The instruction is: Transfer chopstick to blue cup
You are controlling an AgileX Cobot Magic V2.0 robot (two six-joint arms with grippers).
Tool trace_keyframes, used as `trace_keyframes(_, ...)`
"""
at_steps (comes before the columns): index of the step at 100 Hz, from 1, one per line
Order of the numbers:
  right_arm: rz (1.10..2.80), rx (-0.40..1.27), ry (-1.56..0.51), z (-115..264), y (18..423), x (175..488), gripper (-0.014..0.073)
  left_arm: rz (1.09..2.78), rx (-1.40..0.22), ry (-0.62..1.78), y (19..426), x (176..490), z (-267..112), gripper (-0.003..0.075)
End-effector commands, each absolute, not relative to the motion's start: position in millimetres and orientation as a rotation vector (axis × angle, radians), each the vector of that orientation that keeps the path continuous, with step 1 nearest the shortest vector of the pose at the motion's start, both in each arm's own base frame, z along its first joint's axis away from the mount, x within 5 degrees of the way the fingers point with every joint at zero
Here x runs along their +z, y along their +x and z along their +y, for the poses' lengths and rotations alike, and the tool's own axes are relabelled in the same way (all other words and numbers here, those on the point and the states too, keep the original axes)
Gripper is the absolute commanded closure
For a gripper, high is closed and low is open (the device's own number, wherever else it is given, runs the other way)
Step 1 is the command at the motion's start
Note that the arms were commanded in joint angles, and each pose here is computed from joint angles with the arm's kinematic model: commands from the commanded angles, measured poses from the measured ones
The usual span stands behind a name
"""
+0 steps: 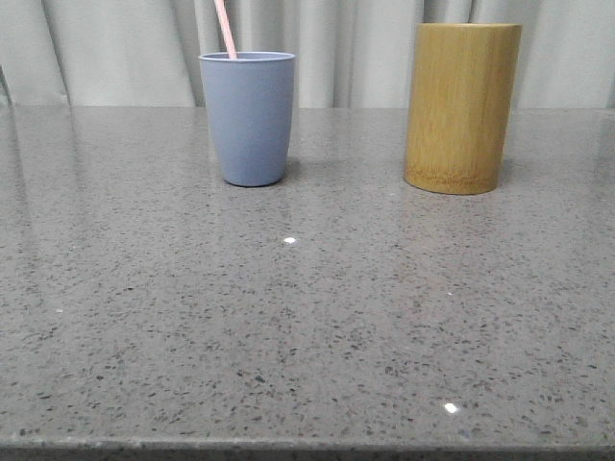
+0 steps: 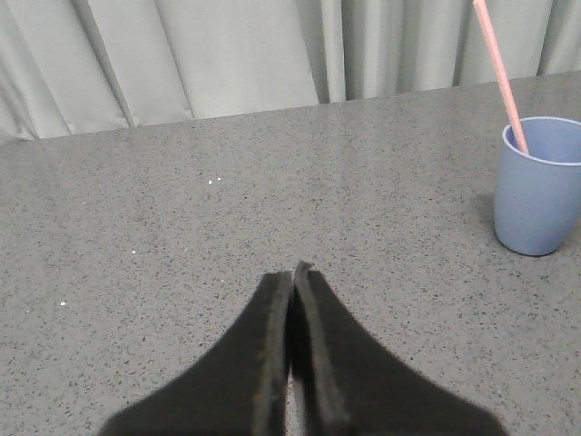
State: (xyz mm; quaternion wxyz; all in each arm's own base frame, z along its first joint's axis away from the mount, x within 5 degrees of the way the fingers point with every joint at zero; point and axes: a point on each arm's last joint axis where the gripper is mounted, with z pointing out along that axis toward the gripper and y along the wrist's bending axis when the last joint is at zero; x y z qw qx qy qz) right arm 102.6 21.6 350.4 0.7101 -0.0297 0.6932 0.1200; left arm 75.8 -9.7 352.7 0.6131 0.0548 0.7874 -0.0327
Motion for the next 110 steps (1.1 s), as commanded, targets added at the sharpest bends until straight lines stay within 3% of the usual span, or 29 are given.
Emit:
trace_keyframes(1,1.446,0.248,-0.06,20,101,365,0.0654,1.727,-0.083,0.102,77,367,-9,0.0739)
trace_keyframes(33,1.446,0.248,-0.06,20,101,365,0.0654,1.724,-0.08,0.103,77,367,-9,0.0739)
trace_keyframes(43,1.446,0.248,-0.06,20,101,365,0.0654,1.709,0.194,0.197,77,368,2,0.0739)
trace_keyframes(53,1.446,0.248,-0.06,20,101,365,0.0654,1.694,0.298,0.236,77,369,7,0.0739)
trace_keyframes(80,1.446,0.248,-0.06,20,101,365,0.0654,1.688,0.298,0.237,77,370,6,0.0739)
trace_keyframes(110,1.446,0.248,-0.06,20,101,365,0.0654,1.652,0.17,0.156,72,361,3,0.0739)
